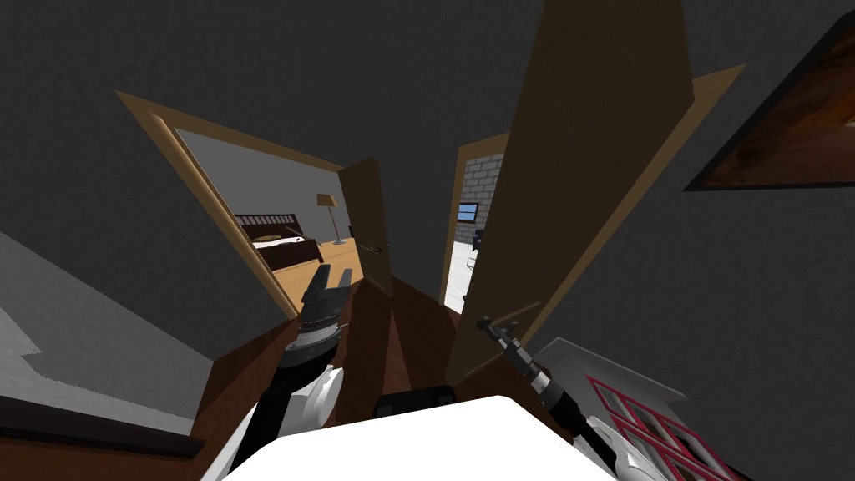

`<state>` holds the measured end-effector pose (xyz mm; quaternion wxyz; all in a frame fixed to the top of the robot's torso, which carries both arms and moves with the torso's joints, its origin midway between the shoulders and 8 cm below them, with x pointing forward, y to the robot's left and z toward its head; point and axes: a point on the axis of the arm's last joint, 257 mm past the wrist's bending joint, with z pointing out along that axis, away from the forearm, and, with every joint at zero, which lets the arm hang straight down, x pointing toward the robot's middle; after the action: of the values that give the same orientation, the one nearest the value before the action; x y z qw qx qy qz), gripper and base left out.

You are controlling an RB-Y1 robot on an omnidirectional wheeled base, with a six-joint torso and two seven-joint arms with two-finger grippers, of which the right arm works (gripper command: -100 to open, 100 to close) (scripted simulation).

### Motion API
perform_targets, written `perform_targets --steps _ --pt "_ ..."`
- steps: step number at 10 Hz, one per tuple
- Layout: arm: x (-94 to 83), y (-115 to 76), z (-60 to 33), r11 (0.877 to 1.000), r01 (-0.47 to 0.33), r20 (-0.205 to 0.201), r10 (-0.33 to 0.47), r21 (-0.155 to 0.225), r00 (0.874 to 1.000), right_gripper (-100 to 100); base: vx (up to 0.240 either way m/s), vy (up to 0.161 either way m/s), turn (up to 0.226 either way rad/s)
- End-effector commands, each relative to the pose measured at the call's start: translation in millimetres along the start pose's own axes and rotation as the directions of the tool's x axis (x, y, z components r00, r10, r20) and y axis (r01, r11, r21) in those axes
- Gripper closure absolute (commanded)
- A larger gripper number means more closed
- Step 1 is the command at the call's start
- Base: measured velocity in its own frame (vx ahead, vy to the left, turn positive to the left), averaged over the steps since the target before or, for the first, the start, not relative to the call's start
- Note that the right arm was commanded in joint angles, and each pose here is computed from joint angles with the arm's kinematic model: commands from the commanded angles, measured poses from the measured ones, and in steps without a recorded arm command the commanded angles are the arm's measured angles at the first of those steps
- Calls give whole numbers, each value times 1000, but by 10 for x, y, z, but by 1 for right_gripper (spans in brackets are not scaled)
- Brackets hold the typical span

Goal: Pull the door open

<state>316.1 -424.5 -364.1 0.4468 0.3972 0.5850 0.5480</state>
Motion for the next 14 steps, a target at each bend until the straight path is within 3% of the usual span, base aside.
perform_targets --steps 1,2,4,5,8,9,12,13,14 --pt "-42 16 -199 1000 11 4 -11 0 1000 100 -20 -41 107" --pt "-42 16 -199 1000 11 4 -11 0 1000 100 -28 -24 41" --pt "-23 28 -416 1000 12 -3 -12 -1 1000 100 -26 -27 92" --pt "-23 28 -416 1000 12 -3 -12 -1 1000 100 -18 -21 61" --pt "8 59 -709 1000 13 -14 -13 -2 1000 100 -38 -34 97" --pt "73 133 -595 999 3 -30 -4 -35 1000 100 -52 -19 32" --pt "8 59 -709 1000 13 -14 -13 -2 1000 100 -6 1 -9" --pt "63 61 -795 1000 10 -12 -10 -4 1000 -100 56 53 -150" --pt "74 60 -884 1000 11 -9 -11 -1 1000 -100 85 92 -276"
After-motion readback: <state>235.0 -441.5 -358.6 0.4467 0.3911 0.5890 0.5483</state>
